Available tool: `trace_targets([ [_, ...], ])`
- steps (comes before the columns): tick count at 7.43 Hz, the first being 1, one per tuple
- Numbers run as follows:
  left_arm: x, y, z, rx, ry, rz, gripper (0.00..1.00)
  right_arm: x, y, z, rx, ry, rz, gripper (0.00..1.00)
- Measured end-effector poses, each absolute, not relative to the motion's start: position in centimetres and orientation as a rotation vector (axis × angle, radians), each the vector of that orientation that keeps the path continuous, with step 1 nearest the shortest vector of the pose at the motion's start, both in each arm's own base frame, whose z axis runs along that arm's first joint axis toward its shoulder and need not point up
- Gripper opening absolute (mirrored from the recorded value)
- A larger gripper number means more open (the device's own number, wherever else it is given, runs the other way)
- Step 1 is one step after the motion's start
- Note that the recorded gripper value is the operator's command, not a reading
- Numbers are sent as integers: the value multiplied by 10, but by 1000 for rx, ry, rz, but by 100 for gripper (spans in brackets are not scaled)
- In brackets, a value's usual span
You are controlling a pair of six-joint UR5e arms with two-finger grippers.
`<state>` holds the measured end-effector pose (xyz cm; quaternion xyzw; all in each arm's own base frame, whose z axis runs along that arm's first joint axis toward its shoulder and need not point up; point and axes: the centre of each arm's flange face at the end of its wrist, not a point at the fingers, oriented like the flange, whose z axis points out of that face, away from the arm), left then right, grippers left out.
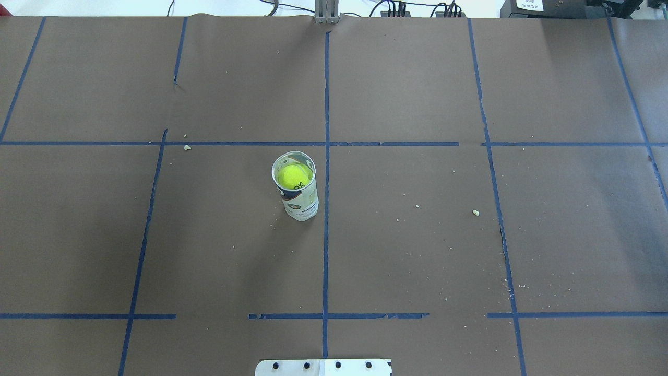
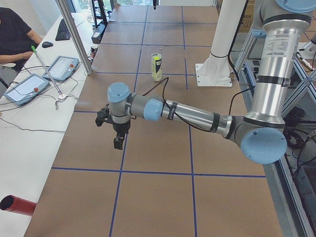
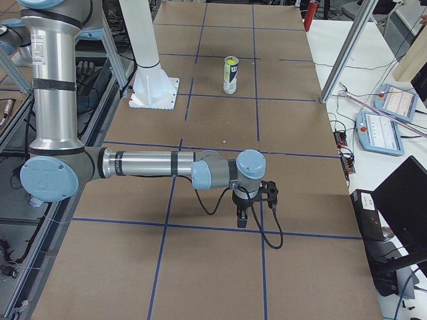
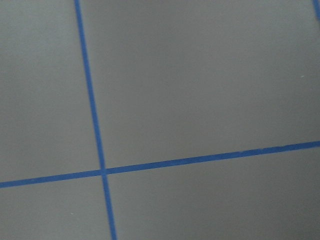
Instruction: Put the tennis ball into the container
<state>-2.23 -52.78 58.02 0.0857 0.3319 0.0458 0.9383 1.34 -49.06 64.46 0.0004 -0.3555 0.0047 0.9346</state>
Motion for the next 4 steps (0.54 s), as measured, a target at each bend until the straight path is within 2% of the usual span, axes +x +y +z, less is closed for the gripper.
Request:
trace_targets([
  [2, -54, -498, 630, 191, 671, 65, 100, 13, -491, 645, 1, -727, 10, 100],
  [4, -62, -490, 644, 182, 669, 51, 100, 13, -491, 645, 1, -727, 10, 100],
])
